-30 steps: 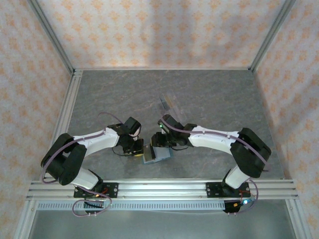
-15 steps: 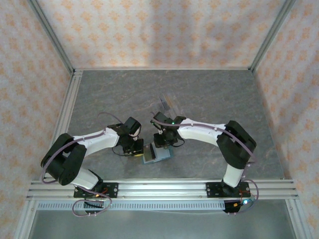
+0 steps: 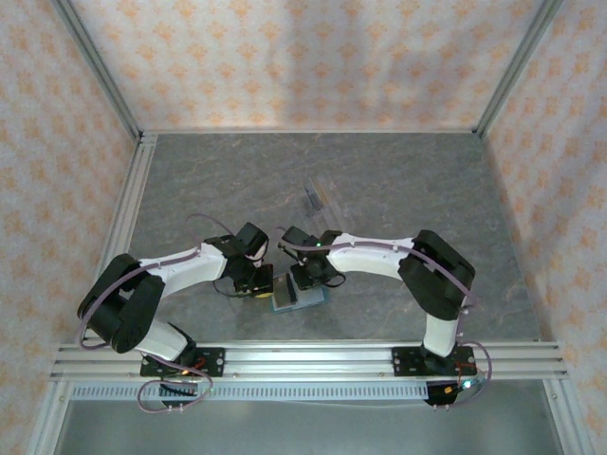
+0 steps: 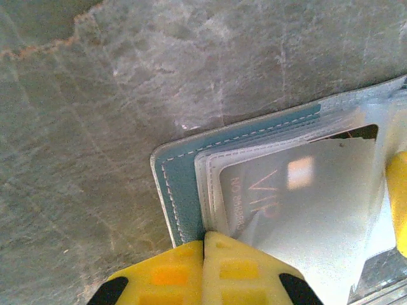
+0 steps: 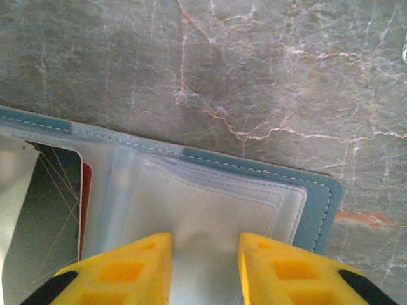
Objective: Put the credit cards into the card holder
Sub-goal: Flip over the card slot in the card holder.
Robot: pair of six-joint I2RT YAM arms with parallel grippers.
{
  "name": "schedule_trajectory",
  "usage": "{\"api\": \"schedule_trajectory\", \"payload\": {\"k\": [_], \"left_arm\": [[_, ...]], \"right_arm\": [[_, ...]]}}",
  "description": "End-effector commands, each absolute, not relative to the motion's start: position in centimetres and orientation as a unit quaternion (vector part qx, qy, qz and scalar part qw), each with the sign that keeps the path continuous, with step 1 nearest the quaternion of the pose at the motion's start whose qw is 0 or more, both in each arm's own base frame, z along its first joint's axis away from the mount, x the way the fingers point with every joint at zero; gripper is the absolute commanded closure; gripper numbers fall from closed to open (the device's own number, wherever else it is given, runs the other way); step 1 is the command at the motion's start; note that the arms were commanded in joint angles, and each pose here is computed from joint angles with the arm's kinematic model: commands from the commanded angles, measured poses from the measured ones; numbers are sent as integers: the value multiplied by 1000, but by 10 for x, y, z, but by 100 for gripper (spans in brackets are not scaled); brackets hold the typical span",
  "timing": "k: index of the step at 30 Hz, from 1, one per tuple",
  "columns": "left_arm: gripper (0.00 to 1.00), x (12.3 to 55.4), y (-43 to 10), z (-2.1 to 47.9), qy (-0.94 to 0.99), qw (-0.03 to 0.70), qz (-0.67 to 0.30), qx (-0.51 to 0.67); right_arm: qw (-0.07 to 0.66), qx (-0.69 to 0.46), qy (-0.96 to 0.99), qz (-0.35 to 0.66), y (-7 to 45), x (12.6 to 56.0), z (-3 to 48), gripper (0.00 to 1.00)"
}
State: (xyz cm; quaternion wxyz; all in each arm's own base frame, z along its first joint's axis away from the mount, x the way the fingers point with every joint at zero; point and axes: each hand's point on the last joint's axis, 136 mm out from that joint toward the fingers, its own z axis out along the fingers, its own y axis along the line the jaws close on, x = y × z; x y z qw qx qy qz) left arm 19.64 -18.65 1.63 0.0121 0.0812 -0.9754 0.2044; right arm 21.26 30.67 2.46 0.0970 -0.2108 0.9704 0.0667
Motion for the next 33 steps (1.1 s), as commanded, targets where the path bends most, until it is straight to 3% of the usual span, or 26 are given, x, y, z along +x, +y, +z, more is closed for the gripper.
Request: {"api": "schedule_trajectory", "payload": {"k": [1, 12, 23, 33], "left_arm": [[97, 179, -171, 0, -983, 36, 159, 81], [97, 178, -170, -2, -984, 41, 155, 78], [97, 182, -172, 5, -984, 35, 158, 79], [94, 195, -177, 65, -978, -23, 194, 76]], "right_arm": [[77, -219, 973, -2, 285, 201, -3, 72], [115, -209, 971, 4, 288, 209, 19, 100], [165, -215, 962, 33, 307, 224, 76, 100], [135, -218, 966, 46, 310, 214, 69, 100]]}}
